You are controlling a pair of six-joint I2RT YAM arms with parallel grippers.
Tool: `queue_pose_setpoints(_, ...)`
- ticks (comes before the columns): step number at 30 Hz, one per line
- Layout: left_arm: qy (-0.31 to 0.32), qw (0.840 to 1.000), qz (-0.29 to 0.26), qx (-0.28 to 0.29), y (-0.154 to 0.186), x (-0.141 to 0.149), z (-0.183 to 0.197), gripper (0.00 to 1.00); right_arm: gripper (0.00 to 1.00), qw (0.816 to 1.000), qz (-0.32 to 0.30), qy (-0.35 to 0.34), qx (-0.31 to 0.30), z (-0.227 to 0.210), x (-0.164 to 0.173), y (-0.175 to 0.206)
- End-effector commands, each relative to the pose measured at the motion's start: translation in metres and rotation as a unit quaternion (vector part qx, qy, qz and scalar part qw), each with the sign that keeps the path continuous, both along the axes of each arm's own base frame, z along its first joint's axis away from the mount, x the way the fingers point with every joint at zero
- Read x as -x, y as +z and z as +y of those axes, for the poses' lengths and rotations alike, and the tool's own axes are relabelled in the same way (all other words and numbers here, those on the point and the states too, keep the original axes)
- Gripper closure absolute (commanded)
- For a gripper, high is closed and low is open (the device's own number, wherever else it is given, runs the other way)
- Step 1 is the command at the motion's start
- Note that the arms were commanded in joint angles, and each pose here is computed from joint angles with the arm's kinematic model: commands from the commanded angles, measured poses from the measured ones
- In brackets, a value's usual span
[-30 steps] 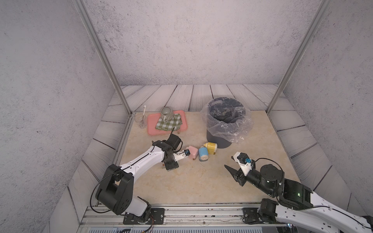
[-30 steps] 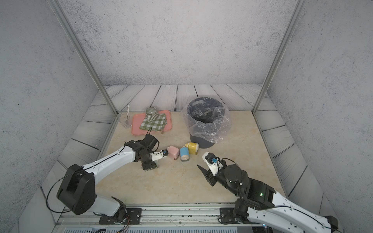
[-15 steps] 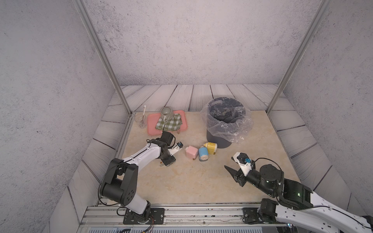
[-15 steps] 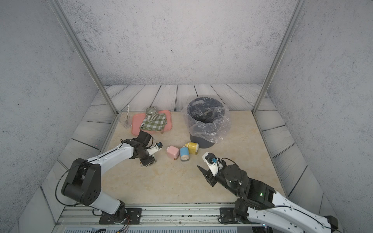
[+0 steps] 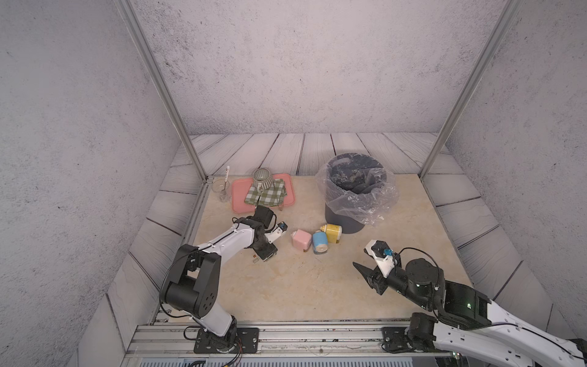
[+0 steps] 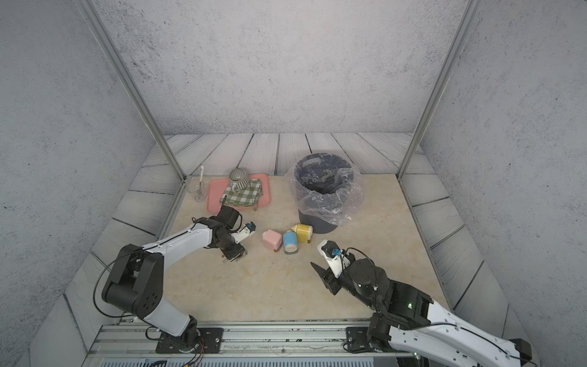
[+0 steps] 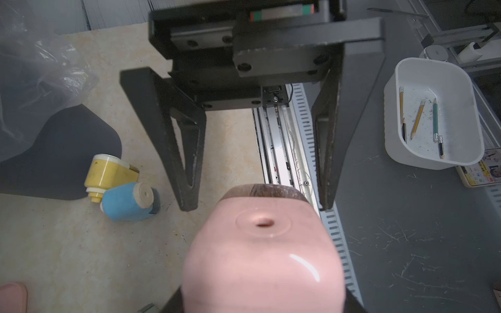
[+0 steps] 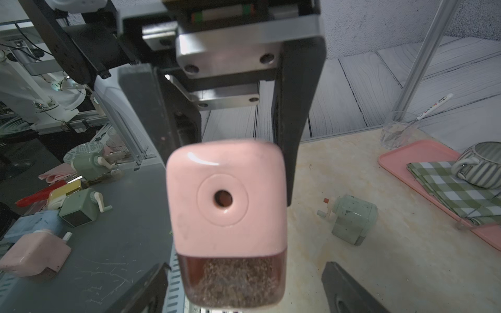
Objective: Take out the pencil sharpener tray and clean the shavings
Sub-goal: Place the pencil sharpener at the center of the board.
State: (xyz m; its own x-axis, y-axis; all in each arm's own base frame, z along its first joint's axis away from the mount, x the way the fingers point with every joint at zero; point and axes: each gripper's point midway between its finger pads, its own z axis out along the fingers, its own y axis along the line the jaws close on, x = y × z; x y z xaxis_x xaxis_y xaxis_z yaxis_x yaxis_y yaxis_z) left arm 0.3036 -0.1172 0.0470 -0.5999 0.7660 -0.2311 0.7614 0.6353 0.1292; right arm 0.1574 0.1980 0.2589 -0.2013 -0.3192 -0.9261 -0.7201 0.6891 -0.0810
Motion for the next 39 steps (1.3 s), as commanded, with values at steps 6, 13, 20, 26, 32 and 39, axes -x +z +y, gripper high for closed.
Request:
queue_pose_setpoints(6,0.033,0.998,-0.045,-0.014,0.015,-0.011,0.013,0.01,0.44,1.0,0.008,-0.003,-0.008,-0.002,0.001,0.006)
queue_pose_setpoints(13,0.034,0.996,-0.088,0.001,0.046,-0.013,0.014,0.01,0.44,1.0,0.011,0.0,-0.008,0.001,0.001,0.003)
queue_pose_setpoints(20,-0.179,0.968,-0.102,0.144,0.09,0.024,-0.046,0.01,0.44,1.0,0.009,0.005,-0.01,0.003,0.002,0.002)
queue_pose_setpoints(26,-0.302,0.926,-0.128,0.188,0.118,0.029,-0.074,0.01,0.45,1.0,0.005,0.005,-0.008,0.002,0.001,0.002)
queue_pose_setpoints(32,-0.408,0.901,-0.066,0.132,0.107,0.016,-0.087,0.02,0.45,1.0,0.008,0.011,-0.006,0.004,0.003,0.001)
queue_pose_setpoints(39,-0.491,0.864,-0.081,0.071,0.07,-0.009,-0.109,0.01,0.45,0.999,0.029,0.023,-0.011,0.007,0.009,-0.003)
